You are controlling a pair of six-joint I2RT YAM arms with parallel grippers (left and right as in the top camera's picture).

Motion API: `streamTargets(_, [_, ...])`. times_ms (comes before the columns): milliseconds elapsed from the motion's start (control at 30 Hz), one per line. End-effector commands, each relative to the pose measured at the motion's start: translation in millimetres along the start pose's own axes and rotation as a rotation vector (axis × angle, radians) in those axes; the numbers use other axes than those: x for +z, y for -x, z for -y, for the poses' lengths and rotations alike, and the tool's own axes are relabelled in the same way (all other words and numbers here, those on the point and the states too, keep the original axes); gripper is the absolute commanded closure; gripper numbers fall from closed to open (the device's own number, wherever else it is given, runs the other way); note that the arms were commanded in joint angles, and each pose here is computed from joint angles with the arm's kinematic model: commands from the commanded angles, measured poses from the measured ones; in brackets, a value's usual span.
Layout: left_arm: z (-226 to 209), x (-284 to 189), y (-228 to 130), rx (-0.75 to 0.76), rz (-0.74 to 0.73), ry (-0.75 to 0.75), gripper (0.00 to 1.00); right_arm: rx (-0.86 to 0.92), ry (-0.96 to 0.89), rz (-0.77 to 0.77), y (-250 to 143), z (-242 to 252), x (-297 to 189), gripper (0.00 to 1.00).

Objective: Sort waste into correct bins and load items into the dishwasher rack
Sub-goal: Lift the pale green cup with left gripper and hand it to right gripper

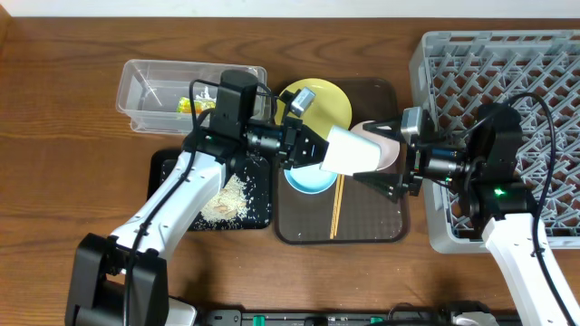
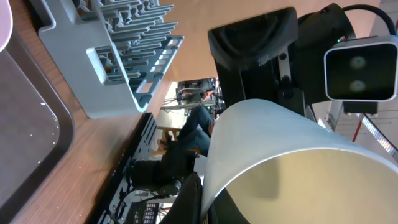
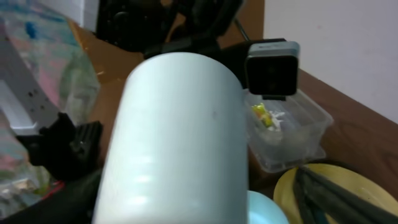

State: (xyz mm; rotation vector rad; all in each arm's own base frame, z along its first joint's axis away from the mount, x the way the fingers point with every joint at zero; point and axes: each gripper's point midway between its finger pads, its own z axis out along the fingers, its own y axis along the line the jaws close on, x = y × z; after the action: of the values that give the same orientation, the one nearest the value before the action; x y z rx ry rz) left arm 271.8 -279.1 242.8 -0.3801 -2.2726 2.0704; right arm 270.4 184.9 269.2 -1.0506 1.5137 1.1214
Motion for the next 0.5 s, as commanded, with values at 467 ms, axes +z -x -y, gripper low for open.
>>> streamTargets(467, [-8.2, 3.6, 12.0, 0.165, 0.053, 0.068, 0.58, 0.110, -0.126, -0.065, -13.4, 18.5, -1.0, 0.48])
